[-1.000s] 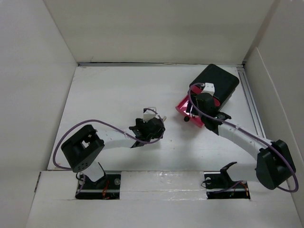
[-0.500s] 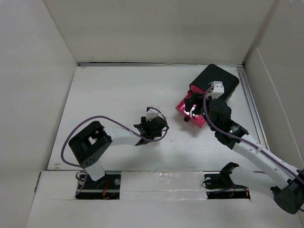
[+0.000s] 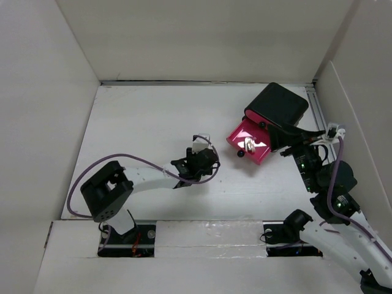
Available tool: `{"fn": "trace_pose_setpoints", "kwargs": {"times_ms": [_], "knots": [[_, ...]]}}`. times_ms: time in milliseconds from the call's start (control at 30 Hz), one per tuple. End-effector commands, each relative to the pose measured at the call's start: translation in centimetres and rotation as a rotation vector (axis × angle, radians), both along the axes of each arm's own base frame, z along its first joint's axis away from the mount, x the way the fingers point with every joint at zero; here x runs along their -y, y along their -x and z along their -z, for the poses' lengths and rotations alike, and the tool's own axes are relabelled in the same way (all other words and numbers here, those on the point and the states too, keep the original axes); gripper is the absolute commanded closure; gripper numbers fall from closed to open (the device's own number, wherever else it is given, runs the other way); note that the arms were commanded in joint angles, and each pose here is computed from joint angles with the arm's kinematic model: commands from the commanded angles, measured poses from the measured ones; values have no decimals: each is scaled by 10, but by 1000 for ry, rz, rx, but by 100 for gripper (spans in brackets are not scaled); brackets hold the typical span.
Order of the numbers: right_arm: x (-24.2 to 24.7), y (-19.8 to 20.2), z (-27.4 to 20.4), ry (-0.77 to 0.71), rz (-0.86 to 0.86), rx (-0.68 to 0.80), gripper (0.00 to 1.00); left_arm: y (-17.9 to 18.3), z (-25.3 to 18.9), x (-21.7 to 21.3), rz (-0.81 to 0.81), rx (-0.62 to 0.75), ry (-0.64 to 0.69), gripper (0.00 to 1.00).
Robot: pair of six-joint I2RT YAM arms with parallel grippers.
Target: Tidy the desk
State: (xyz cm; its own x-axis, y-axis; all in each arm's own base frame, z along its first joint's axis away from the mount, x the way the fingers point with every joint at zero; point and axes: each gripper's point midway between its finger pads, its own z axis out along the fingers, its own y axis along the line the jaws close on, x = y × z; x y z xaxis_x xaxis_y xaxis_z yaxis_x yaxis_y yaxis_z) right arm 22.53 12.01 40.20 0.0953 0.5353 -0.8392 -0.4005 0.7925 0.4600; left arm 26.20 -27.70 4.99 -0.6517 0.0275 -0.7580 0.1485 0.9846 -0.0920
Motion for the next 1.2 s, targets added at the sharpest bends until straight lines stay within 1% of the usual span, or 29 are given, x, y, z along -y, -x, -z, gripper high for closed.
{"fn": "trace_pose_setpoints", "kwargs": {"times_ms": [0,33,67,100,133,200,233,267,300,367,400,500,667,800,900,933,1000,1033,1100,1167], "knots": [[2,-4,10,-24,24,-11,28,-11,-94,39,67,133,230,77],[7,-2,12,-47,37,-7,28,-9,-114,56,138,148,299,77],[6,-3,16,-43,37,-12,28,-9,-114,56,139,148,300,77],[7,-2,17,-56,37,-10,28,-12,-133,68,162,180,357,77],[11,0,15,-73,44,2,28,-12,-140,76,198,189,377,77],[13,2,20,-93,47,4,36,-20,-157,96,225,221,415,77],[18,5,19,-110,56,14,43,-22,-161,104,249,225,416,77],[20,7,18,-126,59,21,68,-26,-165,111,257,232,420,77],[21,7,25,-124,62,17,78,-34,-171,125,267,245,429,77],[26,12,24,-144,67,32,92,-38,-174,140,303,252,434,76],[27,13,27,-146,68,32,93,-45,-173,153,312,254,437,76],[32,17,27,-157,79,39,92,-57,-175,179,340,259,443,76],[37,18,30,-177,95,37,80,-75,-167,205,342,267,428,75],[38,17,31,-174,104,34,77,-85,-156,223,348,257,422,74],[37,16,31,-171,102,31,75,-87,-151,230,359,247,416,62],[37,15,32,-166,104,30,74,-86,-151,232,368,242,419,53],[36,14,33,-164,107,26,74,-85,-153,233,378,245,420,44],[36,14,33,-164,105,26,73,-84,-154,234,387,243,422,37],[34,12,33,-155,101,23,73,-82,-157,232,396,244,423,31],[32,11,34,-148,97,19,73,-79,-158,230,405,243,423,29]]}}
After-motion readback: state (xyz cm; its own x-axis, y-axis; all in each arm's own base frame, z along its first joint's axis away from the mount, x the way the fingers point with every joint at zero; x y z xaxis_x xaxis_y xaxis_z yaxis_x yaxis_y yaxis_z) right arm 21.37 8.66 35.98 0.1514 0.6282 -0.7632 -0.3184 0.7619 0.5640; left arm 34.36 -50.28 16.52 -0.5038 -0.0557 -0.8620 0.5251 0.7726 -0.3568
